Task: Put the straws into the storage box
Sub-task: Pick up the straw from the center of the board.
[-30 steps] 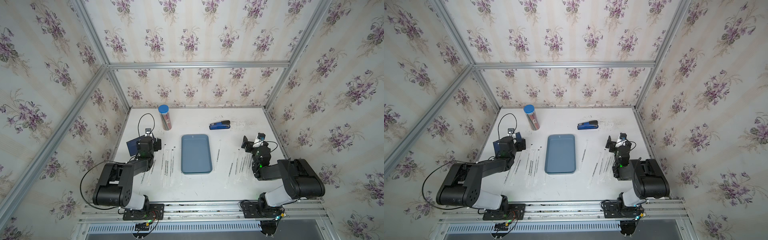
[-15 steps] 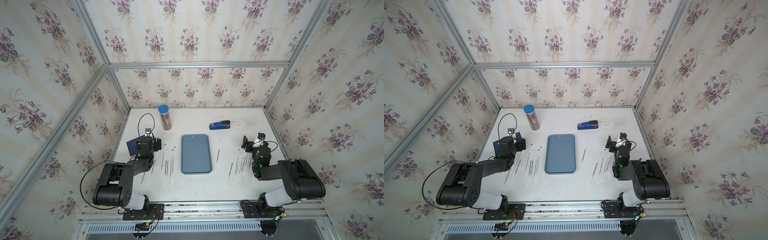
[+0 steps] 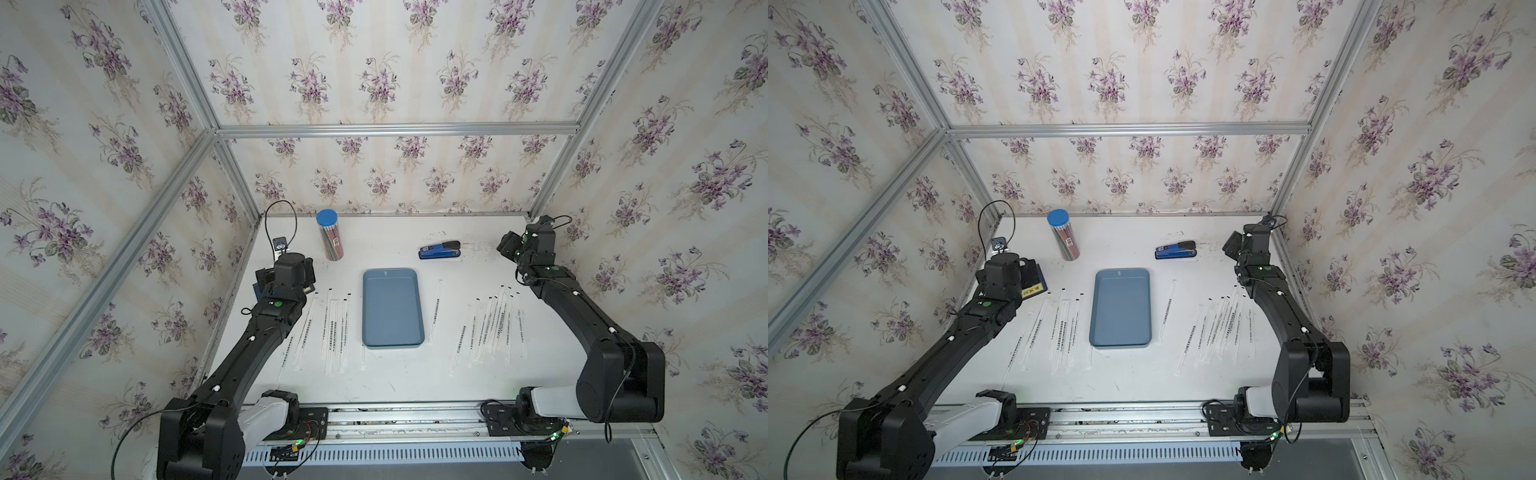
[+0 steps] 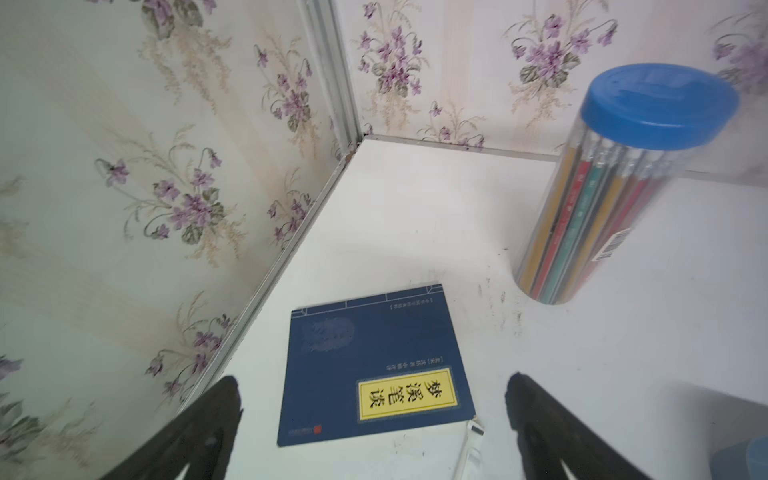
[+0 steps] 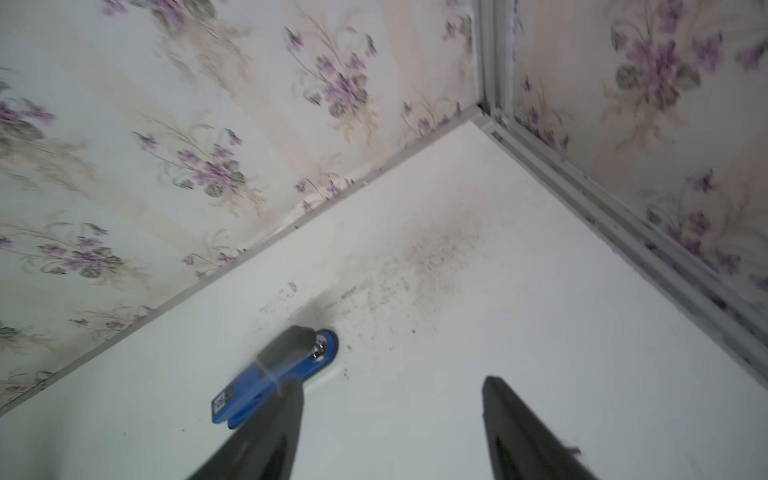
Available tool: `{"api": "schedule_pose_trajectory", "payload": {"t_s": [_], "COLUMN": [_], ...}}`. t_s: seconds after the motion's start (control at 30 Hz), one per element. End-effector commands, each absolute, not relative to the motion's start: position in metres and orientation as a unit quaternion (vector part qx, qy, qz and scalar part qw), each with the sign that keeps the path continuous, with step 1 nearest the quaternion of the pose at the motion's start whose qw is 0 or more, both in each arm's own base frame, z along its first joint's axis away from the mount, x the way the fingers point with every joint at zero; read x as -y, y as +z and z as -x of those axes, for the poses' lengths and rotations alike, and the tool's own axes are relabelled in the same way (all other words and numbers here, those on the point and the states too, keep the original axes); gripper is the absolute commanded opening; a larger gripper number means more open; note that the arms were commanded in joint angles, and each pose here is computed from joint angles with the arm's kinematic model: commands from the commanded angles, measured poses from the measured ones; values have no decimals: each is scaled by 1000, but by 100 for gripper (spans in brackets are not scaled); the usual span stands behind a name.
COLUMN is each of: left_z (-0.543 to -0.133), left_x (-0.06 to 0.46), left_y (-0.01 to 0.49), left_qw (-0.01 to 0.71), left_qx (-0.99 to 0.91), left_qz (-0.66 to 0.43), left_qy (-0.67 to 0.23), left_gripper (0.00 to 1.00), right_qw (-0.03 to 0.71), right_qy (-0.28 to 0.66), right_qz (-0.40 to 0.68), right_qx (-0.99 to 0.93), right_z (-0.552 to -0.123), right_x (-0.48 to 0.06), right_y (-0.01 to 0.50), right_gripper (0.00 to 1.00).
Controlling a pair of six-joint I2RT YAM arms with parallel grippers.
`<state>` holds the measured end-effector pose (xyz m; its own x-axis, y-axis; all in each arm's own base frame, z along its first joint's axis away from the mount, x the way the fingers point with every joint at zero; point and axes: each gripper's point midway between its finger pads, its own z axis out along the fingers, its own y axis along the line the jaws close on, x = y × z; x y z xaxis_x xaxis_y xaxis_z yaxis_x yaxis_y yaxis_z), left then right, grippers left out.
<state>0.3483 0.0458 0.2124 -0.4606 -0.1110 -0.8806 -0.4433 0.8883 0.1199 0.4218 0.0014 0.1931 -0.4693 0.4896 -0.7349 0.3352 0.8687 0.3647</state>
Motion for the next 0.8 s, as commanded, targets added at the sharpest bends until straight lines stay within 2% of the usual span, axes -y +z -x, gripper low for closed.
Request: {"api": "schedule_pose_trajectory", "payload": {"t_s": [0.0,0.1,0.2,0.23,0.37,0.53,0.63,0.77], "left_z": [-307,-321,-334,-336,-340,-330,-328,-329], "left_x": [-67,-54,-23,-12,44,119,138,148], "left_y": [194,204,219,220,213,190,180,174], "left_qw": [393,391,415,418,400,370,353,345], "left_qx": [-866,-888,-897,-899,-906,-919,-923,-925], "left_qz": [247,219,149,134,80,-31,-45,-56], "left_qy": [189,101,21,-6,-115,-133,-148,-149], "left_gripper": [100,100,99,99,100,100,99,99], "right_qw": [375,354,311,302,259,205,188,169], "right_qy": [125,111,120,121,120,113,108,95], "right_qz": [-233,-213,-195,-187,-167,-156,-151,-122], "right_qx": [-889,-904,-922,-927,-944,-960,-964,-973], "right_z": [-392,-379,-368,-366,-355,-349,-347,-336], "right_x": [-54,-95,-135,-144,-176,-188,-190,-205], "right_y": [176,168,142,135,100,63,50,38], "right_gripper": [59,56,39,36,33,34,28,26]}}
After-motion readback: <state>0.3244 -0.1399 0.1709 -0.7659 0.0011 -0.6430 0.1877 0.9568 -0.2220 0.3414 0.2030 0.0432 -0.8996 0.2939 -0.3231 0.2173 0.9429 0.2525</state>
